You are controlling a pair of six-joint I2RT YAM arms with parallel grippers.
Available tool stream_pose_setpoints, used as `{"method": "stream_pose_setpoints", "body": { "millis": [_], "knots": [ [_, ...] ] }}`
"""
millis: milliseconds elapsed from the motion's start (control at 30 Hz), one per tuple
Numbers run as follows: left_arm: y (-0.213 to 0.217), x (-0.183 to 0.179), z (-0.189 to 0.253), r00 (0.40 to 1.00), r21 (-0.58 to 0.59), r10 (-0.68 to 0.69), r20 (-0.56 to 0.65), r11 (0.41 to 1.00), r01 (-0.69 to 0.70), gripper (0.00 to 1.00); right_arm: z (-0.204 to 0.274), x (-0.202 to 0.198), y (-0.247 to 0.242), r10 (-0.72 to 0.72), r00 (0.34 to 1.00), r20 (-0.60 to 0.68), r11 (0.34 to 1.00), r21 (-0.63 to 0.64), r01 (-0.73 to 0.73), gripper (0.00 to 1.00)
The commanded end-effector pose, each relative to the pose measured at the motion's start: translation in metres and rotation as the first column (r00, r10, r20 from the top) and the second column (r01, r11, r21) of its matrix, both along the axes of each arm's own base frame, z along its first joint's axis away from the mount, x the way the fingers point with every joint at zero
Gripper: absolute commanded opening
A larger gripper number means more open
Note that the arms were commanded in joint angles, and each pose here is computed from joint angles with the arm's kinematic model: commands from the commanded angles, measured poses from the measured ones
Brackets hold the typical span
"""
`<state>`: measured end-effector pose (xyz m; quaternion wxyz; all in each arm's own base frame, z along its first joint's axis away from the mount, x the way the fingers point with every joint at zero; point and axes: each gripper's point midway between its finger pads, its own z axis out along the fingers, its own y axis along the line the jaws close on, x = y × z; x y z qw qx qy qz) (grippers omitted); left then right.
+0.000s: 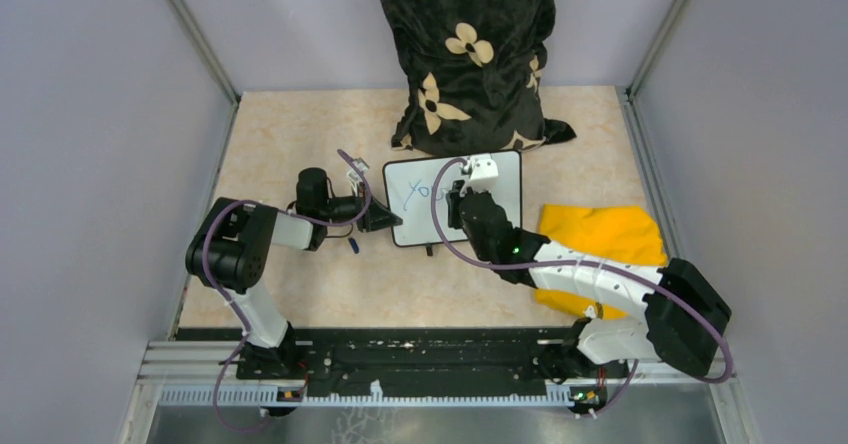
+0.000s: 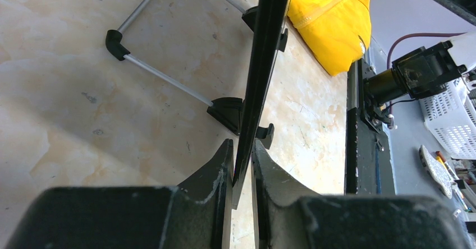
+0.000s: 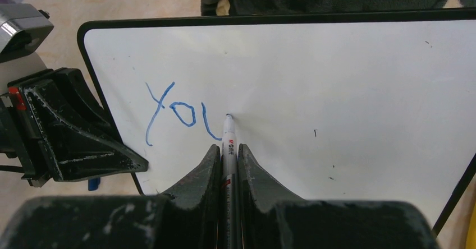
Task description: Write a sentence on the whiteboard
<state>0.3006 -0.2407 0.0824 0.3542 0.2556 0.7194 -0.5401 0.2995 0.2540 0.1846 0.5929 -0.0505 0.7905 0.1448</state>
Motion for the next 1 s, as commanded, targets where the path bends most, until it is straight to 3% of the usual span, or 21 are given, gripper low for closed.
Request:
{"method": "stream_pose_setpoints", "body": {
  "millis": [0, 367, 667, 967],
  "knots": [
    [-0.001, 0.001, -0.006, 1.0, 0.02, -0.003, 0.006, 1.0, 0.003, 0.21, 0.031, 0.016, 0.003, -0.031, 0.997, 0.065, 0.998, 0.048, 0.028, 0.0],
    [-0.001, 0.001, -0.006, 1.0, 0.02, -0.004, 0.007, 1.0, 0.004, 0.21, 0.032, 0.016, 0.004, -0.026, 0.998, 0.065, 0.999, 0.048, 0.023, 0.0],
    [0.0, 0.001, -0.006, 1.0, 0.021, -0.004, 0.007, 1.0, 0.004, 0.22, 0.068, -0.01, 0.001, 0.073, 0.992, 0.107, 0.982, 0.164, -0.09, 0.0],
    [0.0, 0.002, -0.007, 1.0, 0.023, -0.003, 0.007, 1.0, 0.003, 0.22, 0.055, -0.011, -0.042, -0.052, 0.993, 0.109, 0.996, 0.084, 0.043, 0.0]
  ]
}}
